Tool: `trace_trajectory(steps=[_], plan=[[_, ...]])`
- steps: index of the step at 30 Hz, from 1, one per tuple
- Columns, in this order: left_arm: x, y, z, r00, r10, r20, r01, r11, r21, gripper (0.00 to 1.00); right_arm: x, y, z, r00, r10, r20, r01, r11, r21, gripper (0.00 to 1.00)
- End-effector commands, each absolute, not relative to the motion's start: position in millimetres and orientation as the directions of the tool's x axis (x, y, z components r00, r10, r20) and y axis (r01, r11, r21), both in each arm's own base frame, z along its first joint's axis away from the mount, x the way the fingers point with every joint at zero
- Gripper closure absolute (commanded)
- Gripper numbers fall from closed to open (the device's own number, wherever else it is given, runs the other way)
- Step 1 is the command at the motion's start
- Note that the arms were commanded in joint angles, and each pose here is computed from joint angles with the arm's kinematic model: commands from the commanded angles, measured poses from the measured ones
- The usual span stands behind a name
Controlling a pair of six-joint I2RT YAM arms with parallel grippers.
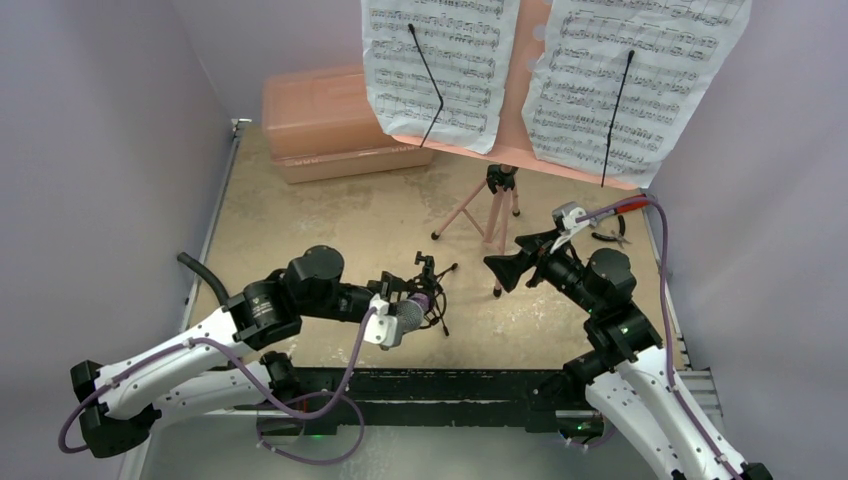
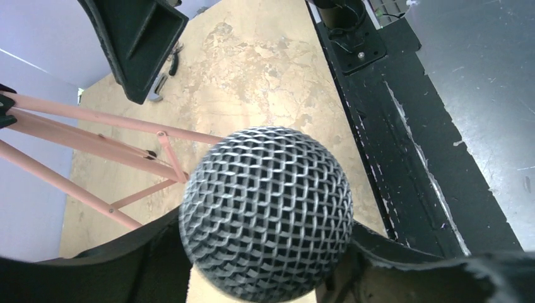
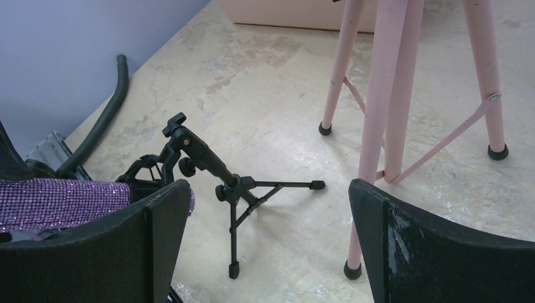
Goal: Set up the instrument practice props
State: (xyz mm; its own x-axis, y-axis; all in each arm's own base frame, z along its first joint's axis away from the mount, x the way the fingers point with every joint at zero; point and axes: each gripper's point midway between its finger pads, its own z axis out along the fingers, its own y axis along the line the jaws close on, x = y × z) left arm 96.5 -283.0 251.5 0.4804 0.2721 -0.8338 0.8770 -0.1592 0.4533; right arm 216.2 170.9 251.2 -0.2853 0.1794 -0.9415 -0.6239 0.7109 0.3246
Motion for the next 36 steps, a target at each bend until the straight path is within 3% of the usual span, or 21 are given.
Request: trace_trajectory(steps=[1,7,21,29,36], plan=[[91.9,-283.0,285.7,0.493,0.205,-0.846,0.87,-0.135,0.474,0.39,217.3,173.8,270.3,-0.242,0.203,-0.949,-0.648,0.694,0.314,0.02],[87.8,-283.4,296.7,0.499,0.184,-0.847,0.866,-0.151,0.477,0.33,218.7,174.4,270.2,-0.243,0.2,-0.949,-0.648,0.694,0.312,0.02],[62.0,-292.8,336.9,0.457,0.07,-0.887,0.867,-0.256,0.427,0.34,221.6,175.1,266.4,-0.252,0.204,-0.946,-0.641,0.697,0.321,0.02],[64.7,-300.4,352.1,0.467,0.039,-0.884,0.861,-0.25,0.444,0.46,222.3,175.2,265.4,-0.255,0.203,-0.946,-0.64,0.698,0.322,0.02],[70.4,-304.0,340.5,0.458,0.062,-0.887,0.87,-0.238,0.432,0.62,222.5,174.8,263.7,-0.255,0.2,-0.946,-0.638,0.7,0.32,0.02]])
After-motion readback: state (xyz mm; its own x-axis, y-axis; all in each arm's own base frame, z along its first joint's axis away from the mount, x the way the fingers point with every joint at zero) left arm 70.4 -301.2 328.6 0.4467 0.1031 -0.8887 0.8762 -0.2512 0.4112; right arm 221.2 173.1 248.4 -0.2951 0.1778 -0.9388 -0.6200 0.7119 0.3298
